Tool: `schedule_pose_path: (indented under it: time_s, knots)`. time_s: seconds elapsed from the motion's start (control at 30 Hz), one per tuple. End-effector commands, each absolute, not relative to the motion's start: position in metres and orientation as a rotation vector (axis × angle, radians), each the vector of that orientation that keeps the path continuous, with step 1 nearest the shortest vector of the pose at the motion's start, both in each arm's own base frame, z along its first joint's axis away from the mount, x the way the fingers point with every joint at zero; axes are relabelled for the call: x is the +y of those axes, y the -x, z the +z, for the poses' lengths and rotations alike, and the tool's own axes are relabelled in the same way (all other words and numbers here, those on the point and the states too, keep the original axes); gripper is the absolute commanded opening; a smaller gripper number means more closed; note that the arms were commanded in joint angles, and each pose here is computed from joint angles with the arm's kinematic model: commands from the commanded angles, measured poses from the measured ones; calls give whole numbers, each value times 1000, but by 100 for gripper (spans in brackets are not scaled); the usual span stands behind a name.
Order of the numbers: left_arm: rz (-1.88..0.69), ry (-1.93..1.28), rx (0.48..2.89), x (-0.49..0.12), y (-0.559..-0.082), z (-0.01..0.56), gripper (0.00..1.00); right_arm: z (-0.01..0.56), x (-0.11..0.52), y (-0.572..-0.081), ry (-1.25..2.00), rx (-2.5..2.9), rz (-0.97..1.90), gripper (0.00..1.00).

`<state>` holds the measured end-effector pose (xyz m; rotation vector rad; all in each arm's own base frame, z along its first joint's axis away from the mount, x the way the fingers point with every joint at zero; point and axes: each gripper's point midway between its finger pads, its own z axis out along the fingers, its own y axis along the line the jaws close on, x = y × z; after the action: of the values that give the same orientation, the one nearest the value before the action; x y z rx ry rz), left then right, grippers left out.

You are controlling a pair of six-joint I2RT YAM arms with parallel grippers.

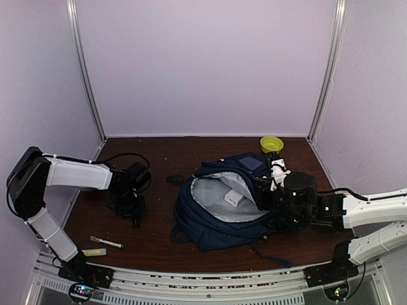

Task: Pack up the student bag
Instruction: Move the glue stick to the center of the board, then pick up the glue stick at the center of the board.

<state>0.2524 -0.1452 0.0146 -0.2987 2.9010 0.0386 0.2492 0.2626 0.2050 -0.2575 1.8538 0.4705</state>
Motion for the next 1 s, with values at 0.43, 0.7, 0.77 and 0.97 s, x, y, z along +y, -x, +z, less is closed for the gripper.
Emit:
schedule_pose_path:
  time_s: [0.43,0.7,0.77,0.97]
  knots:
    - [-284,-226,2458,-236,-271,133,0,188,242,-258,218,1899,319,0]
    - [-431,-524,2276,-301,-254,178,0,188,243,-258,217,1899,321,0]
    - [-506,-567,2275,-318,-251,183,0,188,242,-258,217,1899,320,0]
    - [-704,-627,2268,-368,-238,207,0,188,242,-258,216,1899,320,0]
